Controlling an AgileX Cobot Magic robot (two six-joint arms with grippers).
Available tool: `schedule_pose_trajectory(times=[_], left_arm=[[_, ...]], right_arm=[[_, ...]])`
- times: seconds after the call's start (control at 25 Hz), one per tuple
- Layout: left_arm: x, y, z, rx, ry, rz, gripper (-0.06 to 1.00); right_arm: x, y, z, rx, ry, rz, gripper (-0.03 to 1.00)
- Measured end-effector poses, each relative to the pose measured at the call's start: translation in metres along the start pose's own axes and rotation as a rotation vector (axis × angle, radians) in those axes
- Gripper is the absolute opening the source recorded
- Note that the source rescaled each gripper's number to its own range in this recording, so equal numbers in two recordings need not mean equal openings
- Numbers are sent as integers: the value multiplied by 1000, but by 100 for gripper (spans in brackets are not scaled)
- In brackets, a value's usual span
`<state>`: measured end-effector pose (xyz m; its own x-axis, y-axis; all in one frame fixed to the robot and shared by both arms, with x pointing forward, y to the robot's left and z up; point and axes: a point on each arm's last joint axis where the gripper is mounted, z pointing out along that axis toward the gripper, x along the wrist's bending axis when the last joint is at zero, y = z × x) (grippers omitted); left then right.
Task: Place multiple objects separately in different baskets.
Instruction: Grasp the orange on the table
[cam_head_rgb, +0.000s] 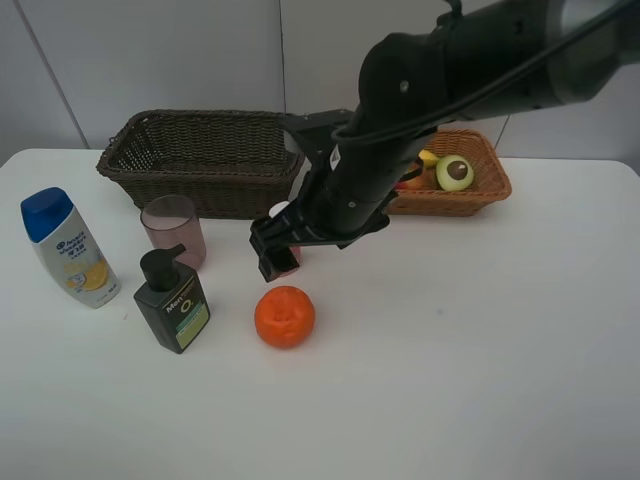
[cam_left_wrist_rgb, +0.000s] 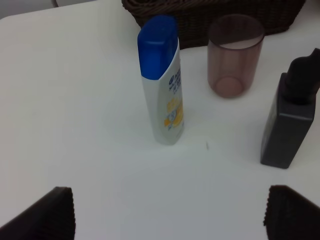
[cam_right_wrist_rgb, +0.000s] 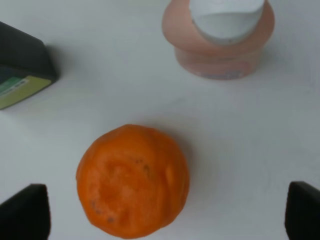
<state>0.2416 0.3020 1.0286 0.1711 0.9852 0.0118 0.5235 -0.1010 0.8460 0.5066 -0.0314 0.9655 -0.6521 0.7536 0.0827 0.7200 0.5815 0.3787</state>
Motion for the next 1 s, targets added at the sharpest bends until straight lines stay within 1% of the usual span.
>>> schedule_pose_trajectory(times=[0.4,1.0], left_arm=[[0,0,0,0,0,0,100],[0,0,0,0,0,0,100]], right_arm=[[12,-6,33,43,18,-5,100],[10,-11,59,68,20,14,100]])
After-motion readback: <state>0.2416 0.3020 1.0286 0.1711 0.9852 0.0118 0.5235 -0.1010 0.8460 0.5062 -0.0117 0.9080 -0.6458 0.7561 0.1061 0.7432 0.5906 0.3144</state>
